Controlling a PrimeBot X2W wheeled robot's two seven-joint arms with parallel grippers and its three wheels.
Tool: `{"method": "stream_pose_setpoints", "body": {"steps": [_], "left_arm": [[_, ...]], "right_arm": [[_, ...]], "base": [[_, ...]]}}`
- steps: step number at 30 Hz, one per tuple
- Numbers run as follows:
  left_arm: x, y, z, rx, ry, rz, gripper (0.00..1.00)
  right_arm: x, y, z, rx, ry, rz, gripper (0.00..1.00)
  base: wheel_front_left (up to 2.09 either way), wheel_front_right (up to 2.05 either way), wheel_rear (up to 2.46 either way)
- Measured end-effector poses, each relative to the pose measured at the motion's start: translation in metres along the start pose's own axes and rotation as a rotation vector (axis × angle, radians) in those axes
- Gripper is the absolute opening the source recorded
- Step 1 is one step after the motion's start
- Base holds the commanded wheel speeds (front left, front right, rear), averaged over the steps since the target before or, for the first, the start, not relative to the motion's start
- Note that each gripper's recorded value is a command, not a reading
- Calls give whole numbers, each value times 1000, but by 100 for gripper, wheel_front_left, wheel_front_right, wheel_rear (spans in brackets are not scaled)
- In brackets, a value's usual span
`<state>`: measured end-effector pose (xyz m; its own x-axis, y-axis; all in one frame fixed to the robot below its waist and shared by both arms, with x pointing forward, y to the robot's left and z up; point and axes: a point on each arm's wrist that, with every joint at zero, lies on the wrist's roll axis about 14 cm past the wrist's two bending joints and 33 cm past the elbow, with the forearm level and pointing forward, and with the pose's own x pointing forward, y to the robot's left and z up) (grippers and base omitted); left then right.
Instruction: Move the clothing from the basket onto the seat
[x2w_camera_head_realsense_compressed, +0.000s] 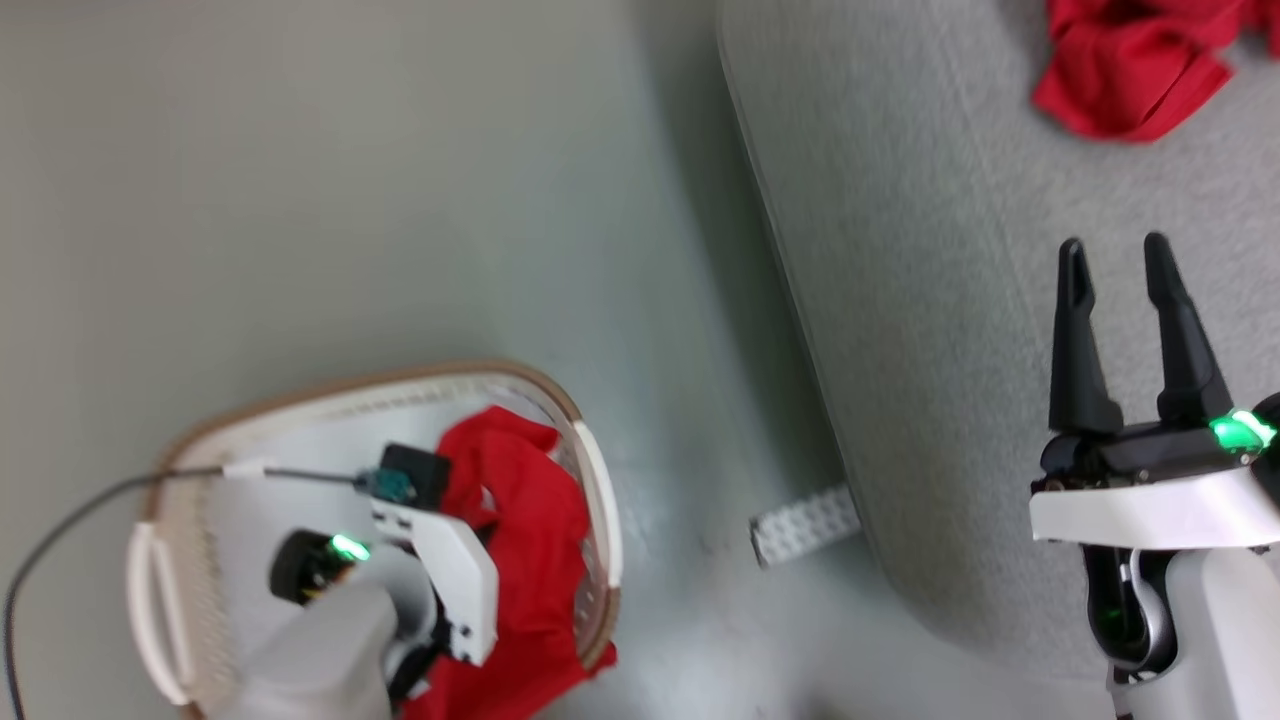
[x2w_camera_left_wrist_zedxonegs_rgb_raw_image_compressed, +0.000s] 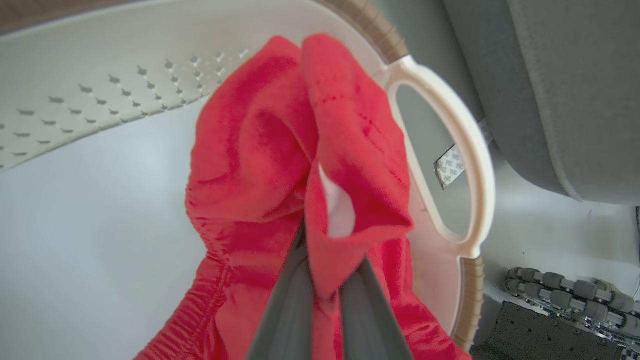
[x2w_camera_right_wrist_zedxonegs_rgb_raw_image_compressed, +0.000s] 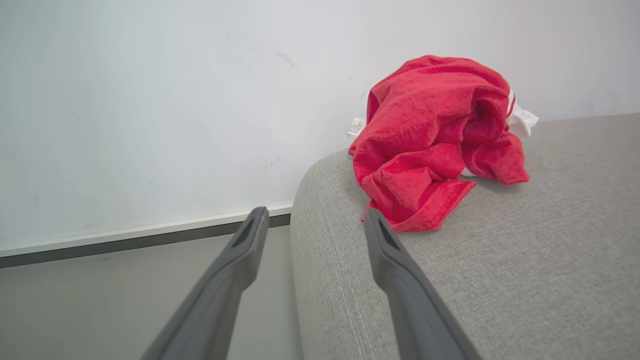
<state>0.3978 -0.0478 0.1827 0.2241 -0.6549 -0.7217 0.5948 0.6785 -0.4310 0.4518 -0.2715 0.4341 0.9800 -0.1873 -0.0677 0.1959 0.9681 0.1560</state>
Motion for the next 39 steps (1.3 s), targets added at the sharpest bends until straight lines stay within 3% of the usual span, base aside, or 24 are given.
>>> {"method": "stream_pose_setpoints", "body": {"steps": [17, 33, 39], "left_arm": [[-139, -51, 92, 105, -459, 80, 0], [-297, -122, 211, 333, -1012, 108, 0], [-348, -148, 247, 428, -1149, 117, 0]], "right_arm": [[-50, 54, 77, 61, -172, 177, 100], [-90, 110, 102, 119, -226, 347, 100], [-98, 129, 101, 130, -222, 404, 100]], "base": [[0, 0, 0], [0, 0, 0], [0, 0, 0]]}}
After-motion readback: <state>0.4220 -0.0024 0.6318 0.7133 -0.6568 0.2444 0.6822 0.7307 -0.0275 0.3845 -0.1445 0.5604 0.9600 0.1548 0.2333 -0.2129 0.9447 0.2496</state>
